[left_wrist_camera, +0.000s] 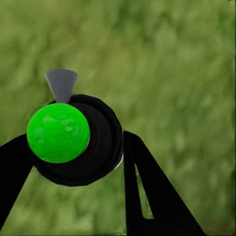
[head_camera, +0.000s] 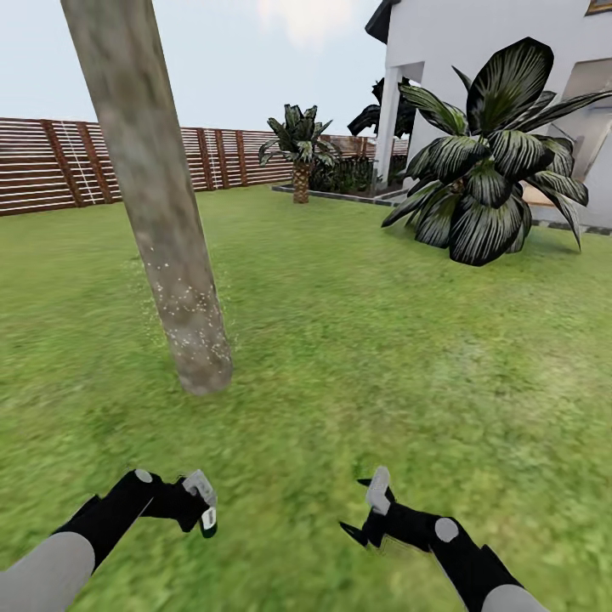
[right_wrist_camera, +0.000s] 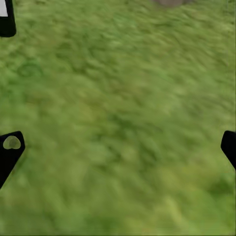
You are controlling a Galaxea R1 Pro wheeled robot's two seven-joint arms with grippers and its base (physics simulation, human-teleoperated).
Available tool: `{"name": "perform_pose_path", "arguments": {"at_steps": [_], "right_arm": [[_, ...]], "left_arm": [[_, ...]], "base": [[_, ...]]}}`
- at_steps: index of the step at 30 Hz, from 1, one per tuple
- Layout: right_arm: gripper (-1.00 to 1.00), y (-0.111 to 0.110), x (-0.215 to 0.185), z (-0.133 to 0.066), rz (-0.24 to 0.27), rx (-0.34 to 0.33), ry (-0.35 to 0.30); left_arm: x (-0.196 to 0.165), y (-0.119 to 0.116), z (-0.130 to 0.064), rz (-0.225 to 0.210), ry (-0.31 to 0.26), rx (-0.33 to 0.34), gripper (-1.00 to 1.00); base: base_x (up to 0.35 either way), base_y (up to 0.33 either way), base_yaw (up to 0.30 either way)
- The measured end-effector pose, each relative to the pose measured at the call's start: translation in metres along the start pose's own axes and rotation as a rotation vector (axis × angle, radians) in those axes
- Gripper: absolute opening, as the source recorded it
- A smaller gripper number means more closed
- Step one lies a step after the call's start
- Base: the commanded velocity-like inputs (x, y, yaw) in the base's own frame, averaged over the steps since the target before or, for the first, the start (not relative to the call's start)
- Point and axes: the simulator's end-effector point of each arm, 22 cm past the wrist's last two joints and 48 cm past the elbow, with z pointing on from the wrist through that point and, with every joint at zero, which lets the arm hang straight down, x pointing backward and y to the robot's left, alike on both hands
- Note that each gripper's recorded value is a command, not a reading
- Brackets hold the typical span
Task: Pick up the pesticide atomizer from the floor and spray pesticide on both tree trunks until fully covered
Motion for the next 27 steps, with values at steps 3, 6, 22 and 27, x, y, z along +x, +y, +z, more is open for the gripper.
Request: {"name": "perform_pose_path", "arguments": {"at_steps": [3,6,22,27], "right_arm": [[1.0,-0.005,-0.021,0.003,-0.034,-0.059,-0.017],[1.0,-0.004,-0.021,0.006,-0.022,-0.073,0.009],[-1.0,0.068,-0.033,0.014,-0.132,-0.369,0.065],[-1.0,0.066,-0.04,0.014,-0.142,-0.385,0.058]], "left_arm": [[0.004,-0.014,0.005,0.055,0.032,0.037,-1.0],[-0.004,-0.041,0.014,0.127,0.054,0.096,-1.0],[-0.029,-0.141,0.053,0.369,0.111,0.249,-1.0],[-0.038,-0.146,0.053,0.412,0.057,0.262,-1.0]], "base": [[0.0,0.0,0.0],[0.0,0.0,0.0],[0.0,0.0,0.0],[0.0,0.0,0.0]]}}
